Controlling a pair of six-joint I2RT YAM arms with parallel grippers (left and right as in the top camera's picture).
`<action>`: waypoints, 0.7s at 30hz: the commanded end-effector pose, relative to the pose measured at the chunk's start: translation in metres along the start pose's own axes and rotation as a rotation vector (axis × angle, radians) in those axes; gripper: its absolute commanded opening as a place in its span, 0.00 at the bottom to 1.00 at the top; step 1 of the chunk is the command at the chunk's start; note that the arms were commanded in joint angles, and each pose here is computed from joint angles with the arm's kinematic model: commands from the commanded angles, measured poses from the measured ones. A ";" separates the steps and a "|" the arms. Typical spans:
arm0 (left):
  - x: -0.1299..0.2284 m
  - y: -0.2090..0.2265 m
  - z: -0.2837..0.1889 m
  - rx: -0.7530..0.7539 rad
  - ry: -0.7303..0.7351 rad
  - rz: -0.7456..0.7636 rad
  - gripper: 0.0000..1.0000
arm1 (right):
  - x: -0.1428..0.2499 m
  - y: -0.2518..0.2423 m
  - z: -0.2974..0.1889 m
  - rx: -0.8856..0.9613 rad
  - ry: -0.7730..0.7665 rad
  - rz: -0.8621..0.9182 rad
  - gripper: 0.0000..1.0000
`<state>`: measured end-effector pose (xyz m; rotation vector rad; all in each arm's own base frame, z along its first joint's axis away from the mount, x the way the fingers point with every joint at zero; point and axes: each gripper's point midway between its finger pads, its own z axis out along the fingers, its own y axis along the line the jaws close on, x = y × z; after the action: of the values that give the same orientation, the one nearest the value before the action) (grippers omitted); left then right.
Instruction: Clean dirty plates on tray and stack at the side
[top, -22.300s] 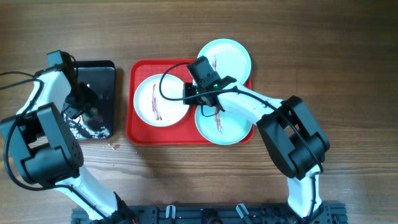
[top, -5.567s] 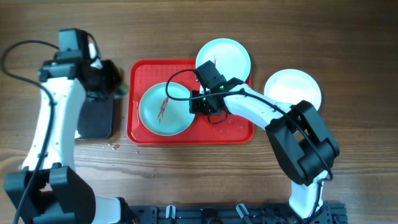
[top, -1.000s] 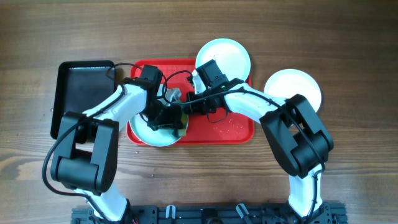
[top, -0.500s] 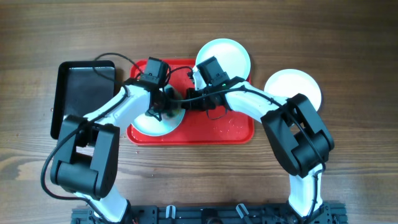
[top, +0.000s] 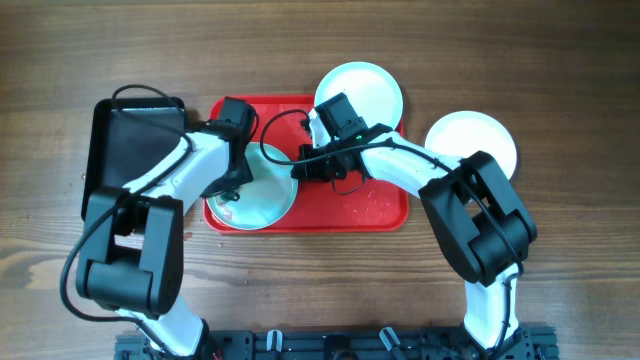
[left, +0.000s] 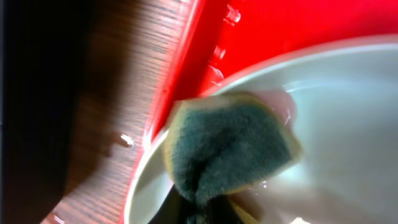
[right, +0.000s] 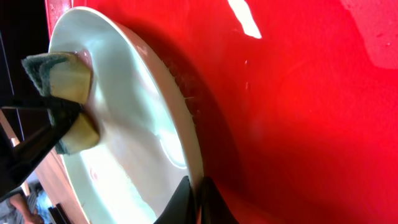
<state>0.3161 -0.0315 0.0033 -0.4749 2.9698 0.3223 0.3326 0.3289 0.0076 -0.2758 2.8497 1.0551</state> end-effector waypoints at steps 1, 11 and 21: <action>0.070 -0.069 -0.007 0.496 0.299 0.338 0.04 | 0.016 -0.001 0.010 -0.003 0.053 0.010 0.04; 0.044 -0.117 -0.029 0.773 0.161 0.396 0.04 | 0.016 -0.001 0.010 -0.003 0.053 0.010 0.04; -0.034 -0.023 0.018 0.098 -0.136 -0.238 0.04 | 0.017 -0.002 0.010 -0.001 0.058 0.013 0.04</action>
<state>0.3612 -0.1261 0.0038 -0.3086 2.8744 -0.4399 0.3331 0.3289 0.0078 -0.2645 2.8510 1.0547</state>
